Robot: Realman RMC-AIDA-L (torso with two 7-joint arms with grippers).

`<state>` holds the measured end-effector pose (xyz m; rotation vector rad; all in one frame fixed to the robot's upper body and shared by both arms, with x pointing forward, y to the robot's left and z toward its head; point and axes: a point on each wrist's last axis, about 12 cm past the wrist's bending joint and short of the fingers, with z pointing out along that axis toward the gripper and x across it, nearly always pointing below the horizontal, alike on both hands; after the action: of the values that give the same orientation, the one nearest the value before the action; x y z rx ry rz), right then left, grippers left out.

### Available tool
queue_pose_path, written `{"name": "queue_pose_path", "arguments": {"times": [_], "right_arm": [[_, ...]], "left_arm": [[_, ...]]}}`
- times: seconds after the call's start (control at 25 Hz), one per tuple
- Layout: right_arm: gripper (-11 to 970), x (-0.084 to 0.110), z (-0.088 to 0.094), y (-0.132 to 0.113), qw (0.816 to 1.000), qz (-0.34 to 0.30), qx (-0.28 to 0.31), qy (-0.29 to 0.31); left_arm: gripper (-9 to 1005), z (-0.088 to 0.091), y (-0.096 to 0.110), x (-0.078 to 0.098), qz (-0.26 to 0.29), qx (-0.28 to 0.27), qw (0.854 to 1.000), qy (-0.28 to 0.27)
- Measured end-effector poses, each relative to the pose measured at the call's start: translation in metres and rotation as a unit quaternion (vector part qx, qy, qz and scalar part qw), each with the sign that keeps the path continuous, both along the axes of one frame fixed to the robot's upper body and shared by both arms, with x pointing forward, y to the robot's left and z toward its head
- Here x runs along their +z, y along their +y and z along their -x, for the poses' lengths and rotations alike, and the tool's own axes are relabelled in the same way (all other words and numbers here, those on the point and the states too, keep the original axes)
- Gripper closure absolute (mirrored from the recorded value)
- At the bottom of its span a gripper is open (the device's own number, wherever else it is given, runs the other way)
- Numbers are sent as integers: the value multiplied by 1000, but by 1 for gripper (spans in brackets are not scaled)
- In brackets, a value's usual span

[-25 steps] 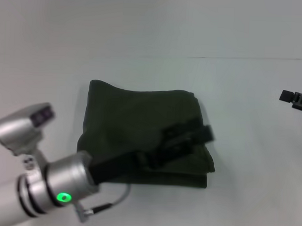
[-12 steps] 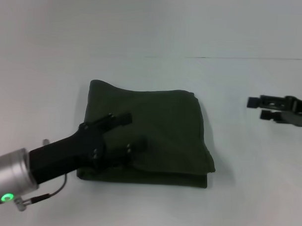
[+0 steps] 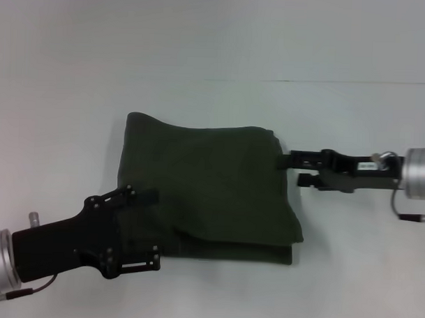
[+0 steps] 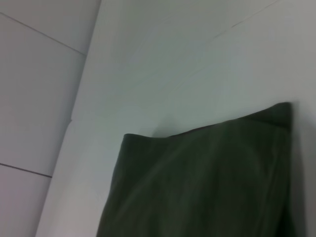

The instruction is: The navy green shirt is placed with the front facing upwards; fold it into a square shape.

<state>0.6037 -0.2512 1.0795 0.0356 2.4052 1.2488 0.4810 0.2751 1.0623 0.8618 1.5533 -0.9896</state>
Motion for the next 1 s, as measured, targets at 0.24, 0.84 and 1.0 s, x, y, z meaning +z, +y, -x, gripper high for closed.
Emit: {"name": "queue_pose_path", "arguments": {"times": [0.24,0.84,1.0], "right_arm": [[60,-8,4,18,1000,-8,3,9],[62,-21,16,9,1000,-9,-14,18],[85,-21,14,20,1000,-8,-9,10]], "left_arm": [[89,-2,4,2,-5,5,1000,-4],[88,0,5,1,-6,7,1000,-2],[88,0,4,0,-5,9,1000,-1]]}}
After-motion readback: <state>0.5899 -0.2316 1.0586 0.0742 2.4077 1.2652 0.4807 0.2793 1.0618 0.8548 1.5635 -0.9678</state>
